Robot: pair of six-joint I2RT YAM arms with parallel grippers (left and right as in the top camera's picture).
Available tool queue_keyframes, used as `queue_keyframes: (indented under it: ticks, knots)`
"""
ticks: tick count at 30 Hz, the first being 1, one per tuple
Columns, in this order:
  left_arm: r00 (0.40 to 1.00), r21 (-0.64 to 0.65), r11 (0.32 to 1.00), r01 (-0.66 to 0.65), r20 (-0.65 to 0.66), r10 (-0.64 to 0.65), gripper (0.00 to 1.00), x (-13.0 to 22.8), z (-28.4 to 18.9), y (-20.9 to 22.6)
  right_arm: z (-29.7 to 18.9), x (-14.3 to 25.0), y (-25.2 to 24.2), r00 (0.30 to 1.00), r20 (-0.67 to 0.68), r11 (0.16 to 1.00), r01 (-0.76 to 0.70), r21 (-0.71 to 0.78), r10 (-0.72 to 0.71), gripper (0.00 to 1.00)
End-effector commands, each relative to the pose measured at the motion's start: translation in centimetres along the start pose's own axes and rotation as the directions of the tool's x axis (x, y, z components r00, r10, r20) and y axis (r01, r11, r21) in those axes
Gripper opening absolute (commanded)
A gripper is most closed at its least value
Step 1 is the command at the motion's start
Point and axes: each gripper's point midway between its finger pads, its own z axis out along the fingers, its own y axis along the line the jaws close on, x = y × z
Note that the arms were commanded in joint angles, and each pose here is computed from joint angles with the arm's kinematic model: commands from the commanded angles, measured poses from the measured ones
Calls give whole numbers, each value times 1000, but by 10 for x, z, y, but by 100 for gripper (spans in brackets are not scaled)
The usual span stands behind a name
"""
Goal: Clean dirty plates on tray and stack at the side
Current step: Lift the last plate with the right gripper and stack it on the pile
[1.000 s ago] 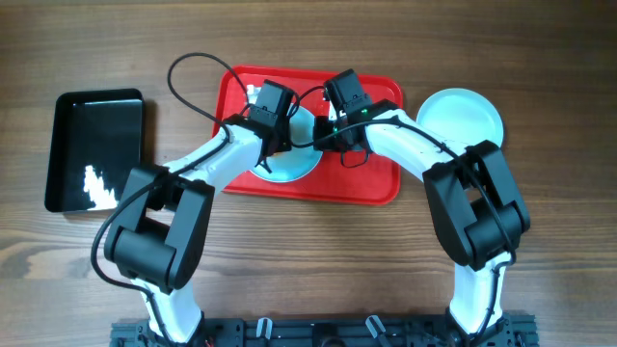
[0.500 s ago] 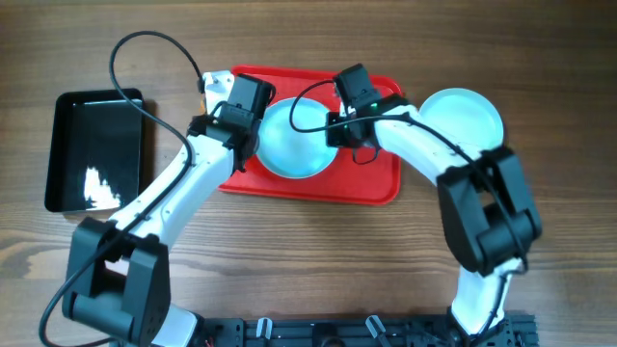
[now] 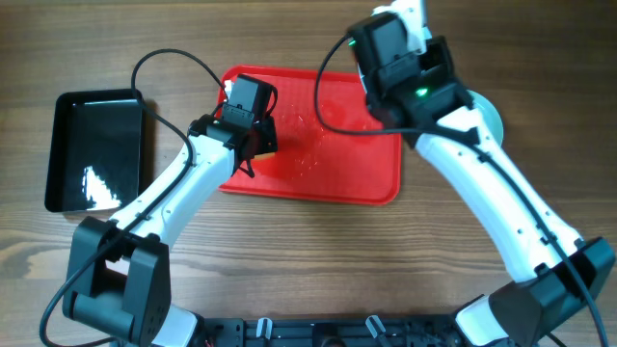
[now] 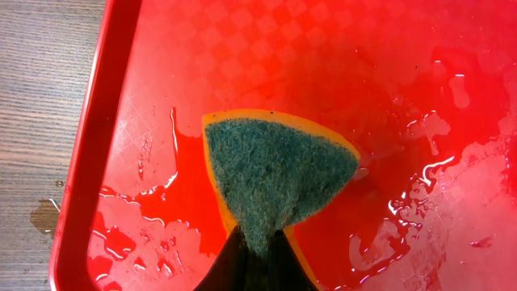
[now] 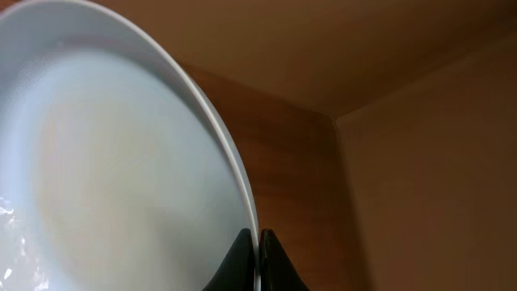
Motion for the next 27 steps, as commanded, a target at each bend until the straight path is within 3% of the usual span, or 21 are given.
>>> queue_keyframes:
  ticks: [1,13,16,19,20,22,24,27]
  knots:
    - [1000,10,1000,9,1,-9,4,0,-1,-1,-30,-18,-28,995,57,977,68,201,-81,4]
    - [1000,9,1000,11,-2,-11,4,1,-1,-1,-53,-31,-26,990,113,966,51,255,-82,4]
    - [1000,9,1000,11,-2,-11,4,1,-1,-1,-44,-28,-7,992,126,992,-42,123,26,4]
    - [1000,8,1000,11,-3,-11,4,1,-1,-1,-10,7,13,970,-45,965,-243,-97,240,4]
    - [1000,8,1000,11,-3,-11,4,1,-1,0,0,19,18,950,-125,940,-304,-154,287,4]
    - [1000,9,1000,11,-2,-11,4,1,-1,-1,39,58,17,836,-390,820,-505,-271,386,4]
    - [1000,8,1000,11,-2,-11,4,1,-1,-1,90,119,-18,662,-580,712,-676,-188,475,4]
    - [1000,9,1000,11,-1,-11,4,1,-1,-1,132,199,-33,497,-679,645,-763,-47,539,4]
